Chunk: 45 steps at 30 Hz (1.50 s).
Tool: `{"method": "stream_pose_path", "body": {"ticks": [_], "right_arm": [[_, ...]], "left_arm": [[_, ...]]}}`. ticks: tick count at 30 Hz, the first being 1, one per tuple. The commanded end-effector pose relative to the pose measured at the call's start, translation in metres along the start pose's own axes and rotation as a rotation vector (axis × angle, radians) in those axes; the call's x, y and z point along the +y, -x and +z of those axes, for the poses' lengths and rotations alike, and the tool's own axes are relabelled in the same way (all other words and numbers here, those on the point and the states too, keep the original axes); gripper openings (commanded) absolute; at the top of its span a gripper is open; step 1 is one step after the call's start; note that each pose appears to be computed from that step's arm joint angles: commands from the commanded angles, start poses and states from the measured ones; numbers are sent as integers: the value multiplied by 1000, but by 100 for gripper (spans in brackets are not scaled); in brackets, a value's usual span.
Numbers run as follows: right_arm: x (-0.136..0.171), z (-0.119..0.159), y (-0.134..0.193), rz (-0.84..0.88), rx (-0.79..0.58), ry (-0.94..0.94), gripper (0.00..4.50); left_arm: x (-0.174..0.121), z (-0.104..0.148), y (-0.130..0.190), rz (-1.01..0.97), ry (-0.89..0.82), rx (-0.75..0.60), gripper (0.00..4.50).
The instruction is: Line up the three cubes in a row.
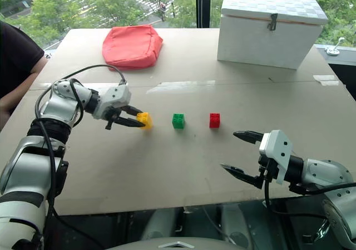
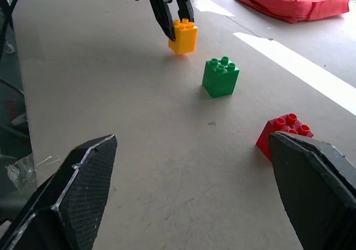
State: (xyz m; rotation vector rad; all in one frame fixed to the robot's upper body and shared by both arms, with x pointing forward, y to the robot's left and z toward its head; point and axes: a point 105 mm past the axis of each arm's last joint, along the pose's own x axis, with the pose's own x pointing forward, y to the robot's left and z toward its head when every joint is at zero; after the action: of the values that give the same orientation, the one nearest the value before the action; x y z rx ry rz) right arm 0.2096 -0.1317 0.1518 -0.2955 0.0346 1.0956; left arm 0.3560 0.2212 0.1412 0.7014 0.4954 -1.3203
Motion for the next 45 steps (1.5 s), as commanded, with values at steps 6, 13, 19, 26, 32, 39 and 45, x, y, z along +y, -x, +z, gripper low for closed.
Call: {"method": "stream_pose_path", "body": {"ticks": [6, 13, 19, 26, 32, 39, 45], "right_arm": [[-1, 13, 2, -18, -34, 43, 450], [-3, 12, 3, -20, -34, 39, 450], [-3, 12, 2, -17, -37, 38, 450], [-1, 12, 3, -17, -34, 36, 450], [2, 13, 2, -20, -34, 32, 450], [0, 11, 3, -38, -35, 25, 450], [-22, 14, 5, -167, -78, 8, 450]], "left_arm": [[4, -1, 13, 39, -35, -3, 133], [4, -8, 19, 64, -29, 7, 133], [6, -9, 18, 70, -35, 15, 133], [9, -5, 15, 59, -61, 20, 133], [10, -1, 12, 60, -74, 5, 258], [7, -2, 25, 109, -11, -93, 444], [-3, -3, 54, 315, 140, -279, 444]]}}
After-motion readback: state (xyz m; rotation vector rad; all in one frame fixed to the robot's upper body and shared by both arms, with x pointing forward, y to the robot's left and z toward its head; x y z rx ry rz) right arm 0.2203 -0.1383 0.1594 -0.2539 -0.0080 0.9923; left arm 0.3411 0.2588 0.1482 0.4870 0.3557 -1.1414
